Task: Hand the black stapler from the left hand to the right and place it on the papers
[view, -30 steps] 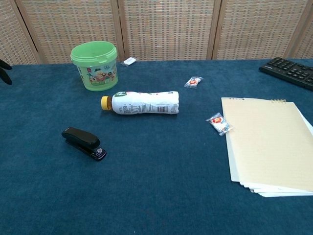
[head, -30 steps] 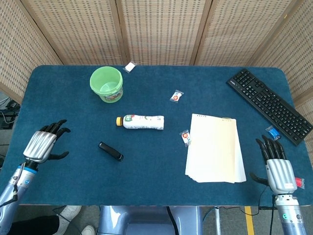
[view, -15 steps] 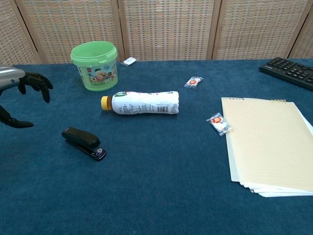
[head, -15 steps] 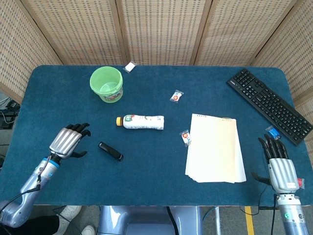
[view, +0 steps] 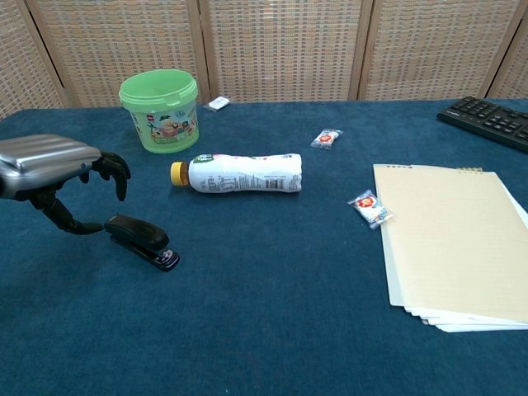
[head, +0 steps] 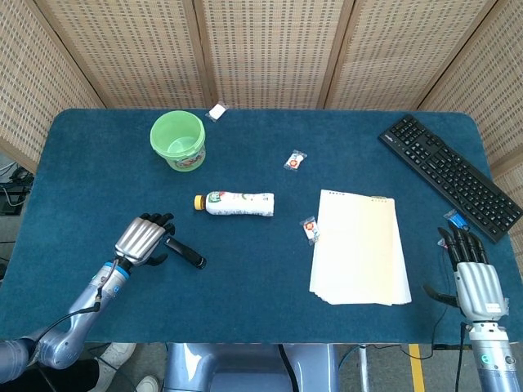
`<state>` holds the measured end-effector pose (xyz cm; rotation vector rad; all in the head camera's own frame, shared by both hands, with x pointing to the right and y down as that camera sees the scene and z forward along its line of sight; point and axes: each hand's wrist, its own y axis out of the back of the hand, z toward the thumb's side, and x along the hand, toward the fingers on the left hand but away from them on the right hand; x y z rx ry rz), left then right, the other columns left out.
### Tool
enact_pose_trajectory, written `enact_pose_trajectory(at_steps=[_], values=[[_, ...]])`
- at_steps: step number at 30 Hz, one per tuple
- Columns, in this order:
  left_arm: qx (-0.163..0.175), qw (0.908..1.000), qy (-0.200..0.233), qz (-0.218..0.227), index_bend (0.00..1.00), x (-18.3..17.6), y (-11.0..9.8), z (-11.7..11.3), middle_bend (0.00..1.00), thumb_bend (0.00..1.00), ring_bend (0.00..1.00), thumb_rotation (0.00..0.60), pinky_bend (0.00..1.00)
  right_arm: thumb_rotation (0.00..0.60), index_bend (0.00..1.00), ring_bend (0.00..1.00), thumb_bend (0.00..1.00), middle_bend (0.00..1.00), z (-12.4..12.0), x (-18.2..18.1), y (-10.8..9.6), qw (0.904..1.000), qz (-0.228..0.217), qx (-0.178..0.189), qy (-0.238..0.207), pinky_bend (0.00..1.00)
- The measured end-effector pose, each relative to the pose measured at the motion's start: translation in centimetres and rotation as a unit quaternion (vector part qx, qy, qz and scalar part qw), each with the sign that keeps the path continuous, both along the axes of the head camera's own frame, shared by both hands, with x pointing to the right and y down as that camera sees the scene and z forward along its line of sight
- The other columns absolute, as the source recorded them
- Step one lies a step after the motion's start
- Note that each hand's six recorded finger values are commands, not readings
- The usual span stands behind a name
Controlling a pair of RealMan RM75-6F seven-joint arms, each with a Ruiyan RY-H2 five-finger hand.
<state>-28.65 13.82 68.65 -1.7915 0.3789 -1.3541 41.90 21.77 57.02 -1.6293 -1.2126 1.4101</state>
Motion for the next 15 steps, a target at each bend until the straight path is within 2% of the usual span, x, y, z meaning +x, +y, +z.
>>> enact_pose_trajectory(at_steps=[15], values=[[-0.016, 0.9996, -0.016, 0.019, 0.38, 2.8, 1.0, 1.8, 0.21, 0.3, 0.25, 0.6, 0.31, 0.6, 0.09, 0.0, 0.03, 0.0, 0.0, 0.3, -0.1, 0.9999, 0.007, -0.004, -0.008, 0.0]])
